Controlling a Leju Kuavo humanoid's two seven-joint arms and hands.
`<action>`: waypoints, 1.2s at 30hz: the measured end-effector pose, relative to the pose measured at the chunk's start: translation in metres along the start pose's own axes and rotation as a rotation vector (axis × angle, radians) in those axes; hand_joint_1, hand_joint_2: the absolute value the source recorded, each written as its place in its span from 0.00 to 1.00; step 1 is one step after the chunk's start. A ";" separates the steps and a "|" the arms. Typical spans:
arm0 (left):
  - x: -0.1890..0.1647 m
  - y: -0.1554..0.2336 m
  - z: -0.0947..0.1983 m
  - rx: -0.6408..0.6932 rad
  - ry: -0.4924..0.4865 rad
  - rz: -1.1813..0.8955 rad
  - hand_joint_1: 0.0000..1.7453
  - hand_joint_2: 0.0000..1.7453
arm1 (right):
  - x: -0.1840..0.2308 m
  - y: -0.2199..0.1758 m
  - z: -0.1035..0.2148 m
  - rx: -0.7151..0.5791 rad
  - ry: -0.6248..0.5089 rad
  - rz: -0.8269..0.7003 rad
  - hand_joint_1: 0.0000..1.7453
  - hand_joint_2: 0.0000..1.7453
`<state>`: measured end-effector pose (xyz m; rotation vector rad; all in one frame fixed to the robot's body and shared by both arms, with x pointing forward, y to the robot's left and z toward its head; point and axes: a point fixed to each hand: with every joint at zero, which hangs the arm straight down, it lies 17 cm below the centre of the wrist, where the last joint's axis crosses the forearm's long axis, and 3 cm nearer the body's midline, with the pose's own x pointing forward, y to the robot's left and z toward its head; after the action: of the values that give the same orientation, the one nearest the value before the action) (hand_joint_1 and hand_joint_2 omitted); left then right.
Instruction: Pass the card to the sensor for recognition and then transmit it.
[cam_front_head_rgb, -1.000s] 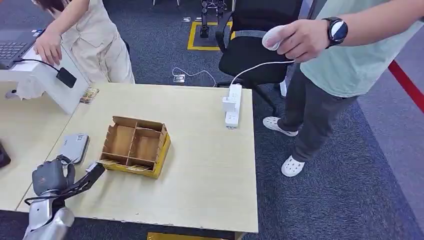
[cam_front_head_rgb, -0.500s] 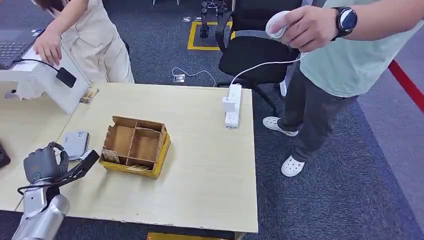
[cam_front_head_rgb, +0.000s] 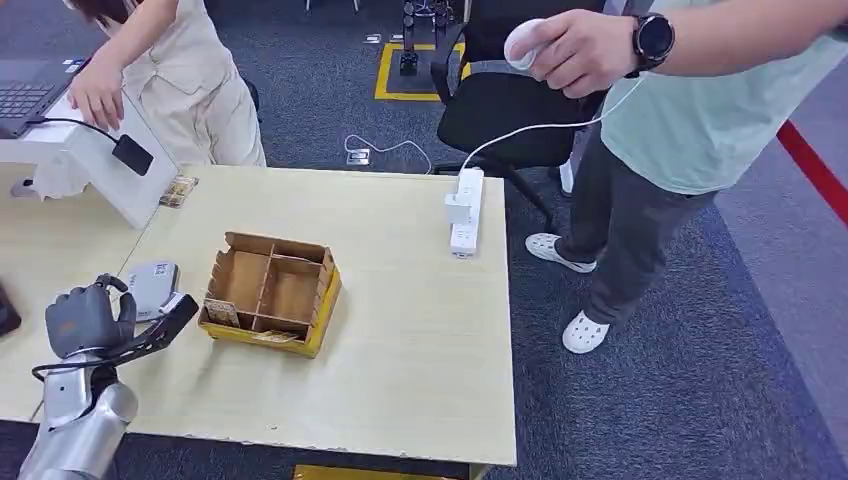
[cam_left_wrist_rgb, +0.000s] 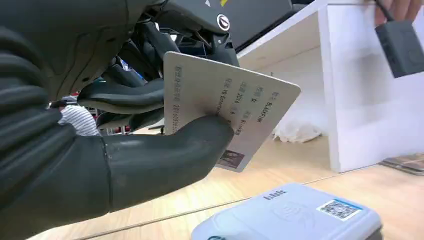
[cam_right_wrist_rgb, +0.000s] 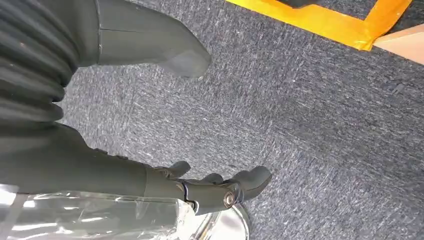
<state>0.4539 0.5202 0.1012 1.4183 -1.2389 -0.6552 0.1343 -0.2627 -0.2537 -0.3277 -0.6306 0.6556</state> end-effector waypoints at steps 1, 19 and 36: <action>0.004 0.000 -0.001 0.000 -0.011 0.001 1.00 1.00 | 0.000 0.000 0.000 0.000 -0.001 0.001 0.00 1.00; 0.037 -0.021 -0.015 -0.058 -0.059 -0.017 1.00 1.00 | 0.002 0.002 -0.001 0.013 -0.002 0.008 0.00 1.00; 0.011 -0.045 -0.015 -0.145 0.015 -0.086 1.00 1.00 | 0.002 0.002 -0.001 0.018 -0.002 0.017 0.00 1.00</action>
<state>0.4857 0.5095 0.0655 1.3586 -1.1004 -0.7764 0.1353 -0.2597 -0.2545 -0.3162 -0.6239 0.6771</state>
